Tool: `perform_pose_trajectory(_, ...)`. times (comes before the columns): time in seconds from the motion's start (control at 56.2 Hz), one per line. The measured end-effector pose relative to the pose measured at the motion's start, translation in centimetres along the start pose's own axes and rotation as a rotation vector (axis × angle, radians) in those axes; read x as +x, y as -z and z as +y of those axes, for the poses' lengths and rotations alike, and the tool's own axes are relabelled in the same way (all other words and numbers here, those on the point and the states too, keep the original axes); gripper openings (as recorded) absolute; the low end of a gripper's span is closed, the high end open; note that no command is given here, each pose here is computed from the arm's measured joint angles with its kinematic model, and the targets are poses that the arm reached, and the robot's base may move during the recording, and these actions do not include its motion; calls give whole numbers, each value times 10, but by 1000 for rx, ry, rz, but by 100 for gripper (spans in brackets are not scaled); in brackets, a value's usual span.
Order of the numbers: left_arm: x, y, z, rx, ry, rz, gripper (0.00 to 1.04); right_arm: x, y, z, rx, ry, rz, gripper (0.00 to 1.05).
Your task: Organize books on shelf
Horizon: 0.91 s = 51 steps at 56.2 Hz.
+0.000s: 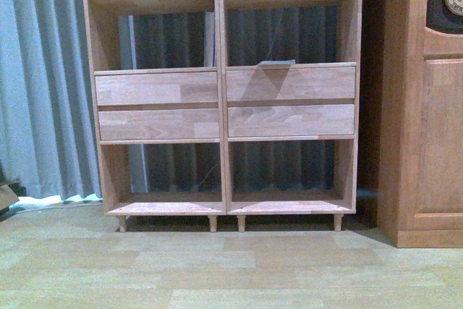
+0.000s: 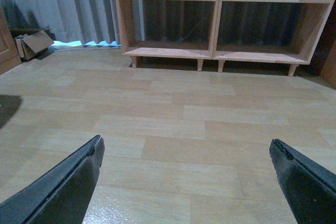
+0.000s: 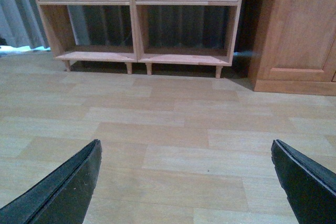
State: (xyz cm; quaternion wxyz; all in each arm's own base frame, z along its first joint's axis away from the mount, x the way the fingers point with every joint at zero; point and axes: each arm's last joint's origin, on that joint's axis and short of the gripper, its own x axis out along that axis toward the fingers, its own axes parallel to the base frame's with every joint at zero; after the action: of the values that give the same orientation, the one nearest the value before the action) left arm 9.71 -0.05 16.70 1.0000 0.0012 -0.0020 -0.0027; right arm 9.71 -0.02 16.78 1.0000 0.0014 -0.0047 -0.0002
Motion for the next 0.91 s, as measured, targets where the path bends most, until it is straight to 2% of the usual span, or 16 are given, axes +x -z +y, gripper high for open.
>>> perform_pose_trajectory(0.908, 0, 0, 0, 0, 0, 0, 97, 0, 0, 0, 0, 0, 0, 98)
